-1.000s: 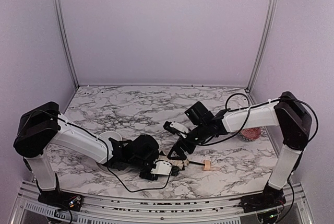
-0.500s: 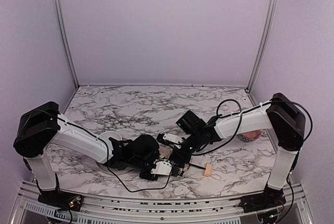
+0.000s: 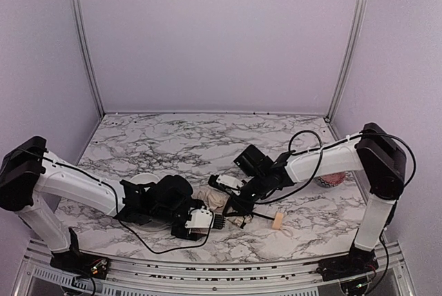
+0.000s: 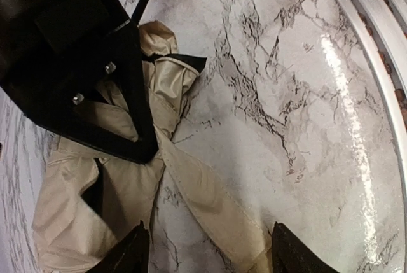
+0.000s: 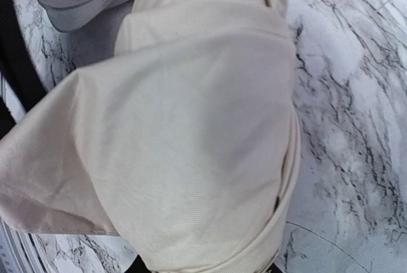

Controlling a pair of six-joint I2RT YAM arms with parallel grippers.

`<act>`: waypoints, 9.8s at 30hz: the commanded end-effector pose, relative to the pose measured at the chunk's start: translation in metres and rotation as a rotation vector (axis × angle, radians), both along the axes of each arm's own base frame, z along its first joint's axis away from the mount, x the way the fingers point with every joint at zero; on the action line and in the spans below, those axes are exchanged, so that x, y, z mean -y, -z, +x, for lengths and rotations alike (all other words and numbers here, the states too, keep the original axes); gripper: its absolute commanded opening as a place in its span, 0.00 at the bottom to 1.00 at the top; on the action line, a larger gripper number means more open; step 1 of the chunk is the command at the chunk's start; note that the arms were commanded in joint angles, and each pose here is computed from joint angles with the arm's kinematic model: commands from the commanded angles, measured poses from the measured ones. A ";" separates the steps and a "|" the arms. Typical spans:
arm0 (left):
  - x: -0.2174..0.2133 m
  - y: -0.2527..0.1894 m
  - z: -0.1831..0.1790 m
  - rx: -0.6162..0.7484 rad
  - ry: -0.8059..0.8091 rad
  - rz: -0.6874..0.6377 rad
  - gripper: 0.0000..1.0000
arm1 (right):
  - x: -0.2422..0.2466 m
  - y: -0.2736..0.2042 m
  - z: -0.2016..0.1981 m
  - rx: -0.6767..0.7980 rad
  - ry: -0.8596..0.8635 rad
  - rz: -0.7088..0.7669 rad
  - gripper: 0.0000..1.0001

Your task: Put away the umbrella

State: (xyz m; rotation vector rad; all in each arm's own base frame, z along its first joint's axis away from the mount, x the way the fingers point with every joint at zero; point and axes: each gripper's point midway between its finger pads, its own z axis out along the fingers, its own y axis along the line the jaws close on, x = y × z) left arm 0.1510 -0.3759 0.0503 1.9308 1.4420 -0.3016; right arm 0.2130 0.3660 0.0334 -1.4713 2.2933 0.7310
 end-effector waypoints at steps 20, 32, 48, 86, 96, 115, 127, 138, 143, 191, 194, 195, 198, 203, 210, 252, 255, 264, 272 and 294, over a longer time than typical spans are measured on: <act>0.008 -0.150 0.041 -0.355 -0.190 -0.833 0.62 | 0.001 -0.218 -0.002 0.541 -0.183 0.506 0.00; 0.038 -0.140 -0.003 -0.622 0.102 -0.857 0.73 | -0.013 -0.269 -0.030 0.620 -0.296 0.630 0.00; 0.035 -0.128 -0.003 -0.610 0.096 -0.891 0.62 | 0.002 -0.325 -0.040 0.715 -0.294 0.749 0.00; 0.031 -0.116 0.006 -0.481 0.083 -0.827 0.00 | 0.013 -0.323 -0.049 0.710 -0.362 0.727 0.00; 0.001 -0.067 0.118 -0.058 -0.205 -0.533 0.00 | 0.010 -0.280 -0.124 0.542 -0.697 0.705 0.00; 0.017 -0.184 0.118 0.220 -0.053 -0.665 0.00 | 0.000 -0.013 -0.077 0.541 -0.513 -0.059 0.00; 0.036 -0.111 0.039 0.067 0.040 -0.560 0.00 | 0.000 0.048 -0.048 0.687 -0.458 -0.336 0.09; 0.037 -0.068 0.015 0.047 0.021 -0.460 0.00 | -0.010 0.033 -0.042 0.815 -0.390 -0.339 0.46; 0.032 -0.059 0.022 0.079 -0.017 -0.428 0.00 | -0.017 0.022 -0.044 0.852 -0.377 -0.307 0.64; 0.019 -0.068 0.047 0.208 -0.075 -0.408 0.00 | -0.019 -0.091 -0.025 -0.095 -0.109 0.637 0.74; 0.019 -0.069 0.047 0.209 -0.075 -0.410 0.00 | -0.030 -0.086 -0.028 -0.091 -0.140 0.623 0.73; 0.019 -0.068 0.047 0.208 -0.074 -0.409 0.00 | -0.032 -0.083 -0.027 -0.095 -0.143 0.623 0.72; 0.019 -0.069 0.047 0.205 -0.073 -0.412 0.00 | -0.043 -0.076 -0.038 -0.128 -0.180 0.611 0.59; 0.020 -0.071 0.047 0.204 -0.074 -0.417 0.00 | -0.048 -0.074 -0.043 -0.170 -0.215 0.615 0.38; 0.017 -0.070 0.052 0.207 -0.108 -0.411 0.35 | -0.045 -0.077 -0.045 -0.156 -0.220 0.614 0.00; -0.018 0.017 -0.006 -0.077 -0.108 -0.009 0.88 | -0.042 -0.078 0.002 -0.061 -0.081 0.594 0.00; -0.013 0.023 -0.004 -0.076 -0.105 0.006 0.86 | -0.043 -0.080 0.001 -0.069 -0.079 0.606 0.00; -0.002 0.037 -0.012 -0.142 -0.054 0.020 0.46 | -0.043 -0.083 0.001 -0.069 -0.081 0.615 0.00; -0.002 0.036 -0.031 -0.210 0.024 0.022 0.00 | -0.050 -0.102 0.042 0.043 -0.018 0.611 0.00; -0.019 0.055 -0.027 -0.667 -0.142 0.060 0.00 | -0.020 -0.164 0.124 0.312 0.045 0.653 0.00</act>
